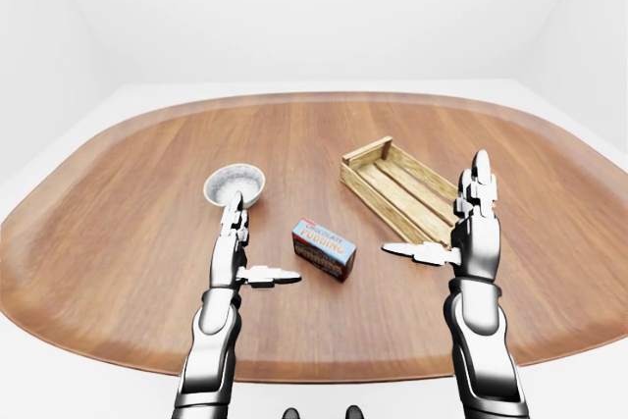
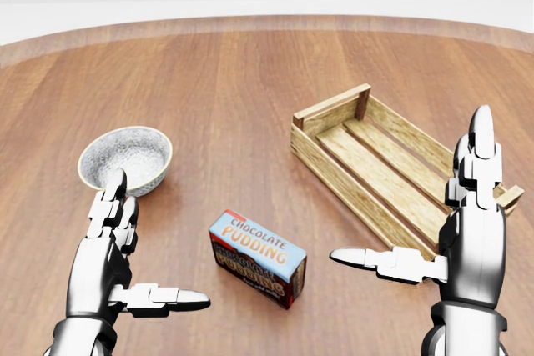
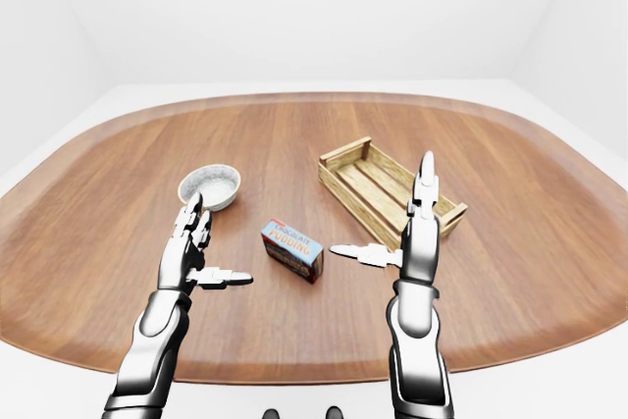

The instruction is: Pick up the chocolate pudding and put it in the tray.

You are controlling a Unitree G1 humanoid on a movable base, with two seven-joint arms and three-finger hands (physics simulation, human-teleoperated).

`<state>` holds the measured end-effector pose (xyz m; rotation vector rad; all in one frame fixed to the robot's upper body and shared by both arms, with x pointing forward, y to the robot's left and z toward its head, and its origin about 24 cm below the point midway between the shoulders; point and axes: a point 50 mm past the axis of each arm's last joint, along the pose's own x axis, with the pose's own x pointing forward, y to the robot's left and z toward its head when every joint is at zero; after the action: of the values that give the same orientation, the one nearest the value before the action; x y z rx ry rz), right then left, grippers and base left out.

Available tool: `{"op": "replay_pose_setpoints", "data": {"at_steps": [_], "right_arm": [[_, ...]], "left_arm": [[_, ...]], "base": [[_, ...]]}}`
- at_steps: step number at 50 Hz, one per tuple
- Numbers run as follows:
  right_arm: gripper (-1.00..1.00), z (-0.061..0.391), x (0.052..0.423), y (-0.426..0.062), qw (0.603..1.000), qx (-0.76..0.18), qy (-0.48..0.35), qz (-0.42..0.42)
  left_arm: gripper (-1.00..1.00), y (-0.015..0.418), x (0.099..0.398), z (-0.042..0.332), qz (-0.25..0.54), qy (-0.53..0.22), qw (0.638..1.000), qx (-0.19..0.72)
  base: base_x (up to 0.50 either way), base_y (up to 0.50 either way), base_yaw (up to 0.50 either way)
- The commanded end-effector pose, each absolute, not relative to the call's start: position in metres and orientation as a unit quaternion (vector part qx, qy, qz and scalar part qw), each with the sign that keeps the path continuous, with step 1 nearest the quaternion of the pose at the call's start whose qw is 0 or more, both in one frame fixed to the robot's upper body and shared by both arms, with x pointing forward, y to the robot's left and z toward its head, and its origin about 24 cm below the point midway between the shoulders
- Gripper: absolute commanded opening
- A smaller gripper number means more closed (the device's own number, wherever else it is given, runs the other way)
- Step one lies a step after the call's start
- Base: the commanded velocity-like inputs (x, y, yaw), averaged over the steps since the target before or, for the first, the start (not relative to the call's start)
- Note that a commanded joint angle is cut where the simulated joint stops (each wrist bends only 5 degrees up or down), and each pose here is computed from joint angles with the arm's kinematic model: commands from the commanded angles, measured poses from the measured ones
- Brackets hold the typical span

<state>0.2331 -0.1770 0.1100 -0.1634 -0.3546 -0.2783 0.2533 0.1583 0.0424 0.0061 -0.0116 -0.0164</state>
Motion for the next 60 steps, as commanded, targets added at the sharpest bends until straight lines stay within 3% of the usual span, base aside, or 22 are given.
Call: {"op": "replay_pose_setpoints", "data": {"at_steps": [1, 28, 30, 32, 35, 36, 40, 60], "right_arm": [[1.00, 0.110, 0.233, -0.176, 0.972, -0.080, -0.177, -0.136], [1.00, 0.109, 0.233, -0.177, 0.972, -0.079, -0.173, -0.136], [1.00, 0.081, 0.236, -0.179, 0.979, -0.085, -0.113, -0.144], [1.00, 0.079, 0.237, -0.180, 0.980, -0.085, -0.109, -0.144], [1.00, 0.108, 0.234, -0.177, 0.973, -0.079, -0.171, -0.135], [1.00, 0.091, 0.236, -0.178, 0.977, -0.082, -0.135, -0.140], [1.00, 0.110, 0.233, -0.177, 0.972, -0.078, -0.175, -0.135], [1.00, 0.111, 0.233, -0.175, 0.972, -0.074, -0.178, -0.131]], "left_arm": [[1.00, 0.158, 0.253, 0.042, -0.008, -0.006, 1.000, 0.003], [1.00, 0.158, 0.253, 0.042, -0.008, -0.006, 1.000, 0.003], [1.00, 0.158, 0.253, 0.042, -0.008, -0.006, 1.000, 0.003], [1.00, 0.158, 0.253, 0.042, -0.008, -0.006, 1.000, 0.003], [1.00, 0.158, 0.253, 0.042, -0.008, -0.006, 1.000, 0.003], [1.00, 0.158, 0.253, 0.042, -0.008, -0.006, 1.000, 0.003], [1.00, 0.158, 0.253, 0.042, -0.008, -0.006, 1.000, 0.003], [1.00, 0.158, 0.253, 0.042, -0.008, -0.006, 1.000, 0.003]], "base": [[0.25, 0.00, 0.00], [0.17, 0.00, 0.00], [0.14, 0.00, 0.00], [0.14, 0.00, 0.00], [0.14, 0.00, 0.00], [0.14, 0.00, 0.00], [0.14, 0.00, 0.00], [0.04, 0.00, 0.00]]}}
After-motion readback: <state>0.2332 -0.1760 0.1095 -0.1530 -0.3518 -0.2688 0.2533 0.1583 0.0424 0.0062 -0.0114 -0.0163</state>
